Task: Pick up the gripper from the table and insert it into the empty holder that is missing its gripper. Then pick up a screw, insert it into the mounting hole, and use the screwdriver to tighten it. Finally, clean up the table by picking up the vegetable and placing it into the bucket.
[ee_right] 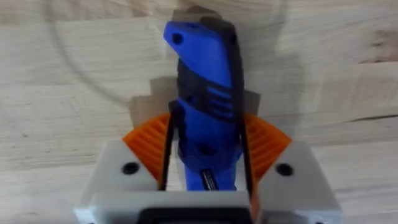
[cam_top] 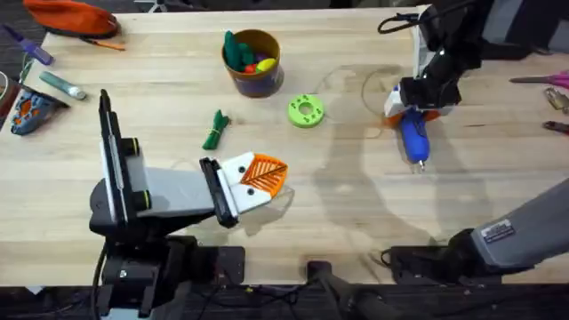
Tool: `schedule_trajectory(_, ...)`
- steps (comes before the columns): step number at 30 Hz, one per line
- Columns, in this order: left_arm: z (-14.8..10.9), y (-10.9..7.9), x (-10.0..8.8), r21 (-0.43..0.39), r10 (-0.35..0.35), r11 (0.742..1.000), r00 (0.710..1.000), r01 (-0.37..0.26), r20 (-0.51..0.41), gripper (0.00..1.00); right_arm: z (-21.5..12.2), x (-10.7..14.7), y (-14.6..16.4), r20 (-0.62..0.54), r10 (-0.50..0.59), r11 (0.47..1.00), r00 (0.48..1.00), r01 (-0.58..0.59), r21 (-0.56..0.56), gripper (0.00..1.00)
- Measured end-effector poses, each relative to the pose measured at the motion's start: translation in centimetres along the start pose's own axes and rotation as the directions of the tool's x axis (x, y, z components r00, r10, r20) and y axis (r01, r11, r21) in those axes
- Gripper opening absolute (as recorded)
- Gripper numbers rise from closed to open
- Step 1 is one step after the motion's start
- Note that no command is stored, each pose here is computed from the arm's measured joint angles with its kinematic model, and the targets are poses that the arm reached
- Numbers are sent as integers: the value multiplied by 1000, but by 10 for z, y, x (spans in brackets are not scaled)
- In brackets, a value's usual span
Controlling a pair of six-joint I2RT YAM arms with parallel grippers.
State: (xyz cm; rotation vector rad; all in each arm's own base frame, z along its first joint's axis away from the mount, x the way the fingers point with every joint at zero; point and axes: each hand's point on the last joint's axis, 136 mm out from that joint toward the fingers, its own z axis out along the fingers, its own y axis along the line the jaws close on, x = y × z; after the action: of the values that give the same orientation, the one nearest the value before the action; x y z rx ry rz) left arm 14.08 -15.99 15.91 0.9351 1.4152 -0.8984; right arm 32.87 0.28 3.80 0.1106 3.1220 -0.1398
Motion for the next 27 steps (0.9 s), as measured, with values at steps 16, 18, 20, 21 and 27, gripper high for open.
schedule_trajectory(16, 0, 0, 0, 0, 0, 1000, 1000, 0, 0, 16, 2, 0, 0, -3, 0, 1000, 1000, 0, 4, 24)
schedule_trajectory(18, 0, 0, 0, 0, 0, 1000, 1000, 0, 0, 16, 1, 0, 0, -3, -1, 1000, 1000, 1, 3, 26)
schedule_trajectory(20, 0, 0, 0, 0, 0, 1000, 1000, 0, 0, 16, 1, 0, 0, -3, -1, 1000, 1000, 1, 4, 25)
schedule_trajectory(21, 0, 0, 0, 0, 0, 1000, 1000, 0, 0, 16, 1, 0, 0, -3, 0, 1000, 1000, 0, 4, 25)
schedule_trajectory(27, 0, 0, 0, 0, 0, 1000, 1000, 0, 0, 16, 2, 0, 0, -3, -1, 1000, 1000, 1, 4, 25)
